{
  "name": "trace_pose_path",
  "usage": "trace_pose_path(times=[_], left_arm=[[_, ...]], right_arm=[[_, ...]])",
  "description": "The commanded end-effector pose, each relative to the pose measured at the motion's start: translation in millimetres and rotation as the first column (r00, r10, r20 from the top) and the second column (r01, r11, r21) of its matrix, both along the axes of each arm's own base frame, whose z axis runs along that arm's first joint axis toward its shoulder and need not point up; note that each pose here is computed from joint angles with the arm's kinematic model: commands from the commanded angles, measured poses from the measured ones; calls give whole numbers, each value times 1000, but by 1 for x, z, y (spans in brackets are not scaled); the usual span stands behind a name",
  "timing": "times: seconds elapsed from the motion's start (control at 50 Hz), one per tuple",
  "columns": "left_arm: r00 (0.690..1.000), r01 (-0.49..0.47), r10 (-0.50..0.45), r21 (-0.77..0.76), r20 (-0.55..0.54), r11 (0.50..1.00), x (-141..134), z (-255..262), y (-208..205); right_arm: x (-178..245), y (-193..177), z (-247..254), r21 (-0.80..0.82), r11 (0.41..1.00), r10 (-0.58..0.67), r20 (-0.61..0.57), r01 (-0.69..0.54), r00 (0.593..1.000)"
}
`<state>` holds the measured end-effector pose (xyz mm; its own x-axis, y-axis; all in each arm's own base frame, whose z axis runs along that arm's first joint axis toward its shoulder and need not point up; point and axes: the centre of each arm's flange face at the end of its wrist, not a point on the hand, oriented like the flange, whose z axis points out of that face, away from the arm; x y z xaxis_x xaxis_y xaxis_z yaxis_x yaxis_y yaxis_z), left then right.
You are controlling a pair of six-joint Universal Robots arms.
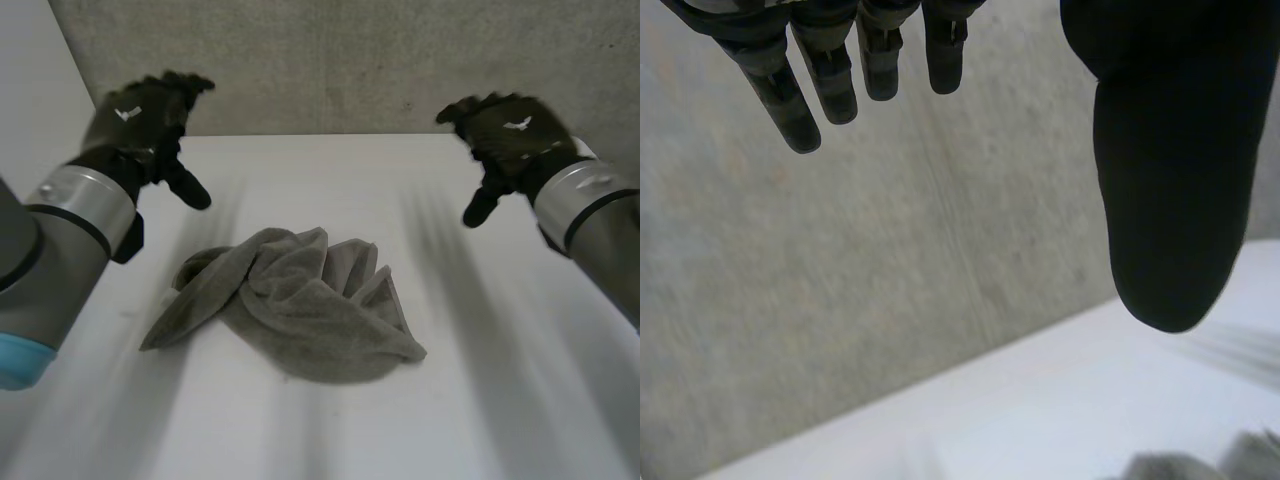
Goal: Fold the towel.
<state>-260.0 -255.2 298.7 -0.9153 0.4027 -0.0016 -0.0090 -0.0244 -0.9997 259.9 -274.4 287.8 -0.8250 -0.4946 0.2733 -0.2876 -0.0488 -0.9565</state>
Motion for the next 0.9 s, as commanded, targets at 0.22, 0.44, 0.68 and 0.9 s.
trace_pose_path(times=[0.22,0.44,0.68,0.9], left_arm=[[951,-29,-72,318,300,948,-11,-138,-35],[942,-37,-59,277,330,960,-15,-160,-56],[992,-5,31,-204,124,979,-36,-8,-77],[971,-65,-26,-365,-239,929,-13,47,-43]], right_arm=[[67,25,-112,484,836,188,192,-260,963],[83,37,-156,527,818,219,82,-229,972],[66,-27,33,-334,941,129,213,-52,969],[56,1,40,-370,919,193,115,-138,974]])
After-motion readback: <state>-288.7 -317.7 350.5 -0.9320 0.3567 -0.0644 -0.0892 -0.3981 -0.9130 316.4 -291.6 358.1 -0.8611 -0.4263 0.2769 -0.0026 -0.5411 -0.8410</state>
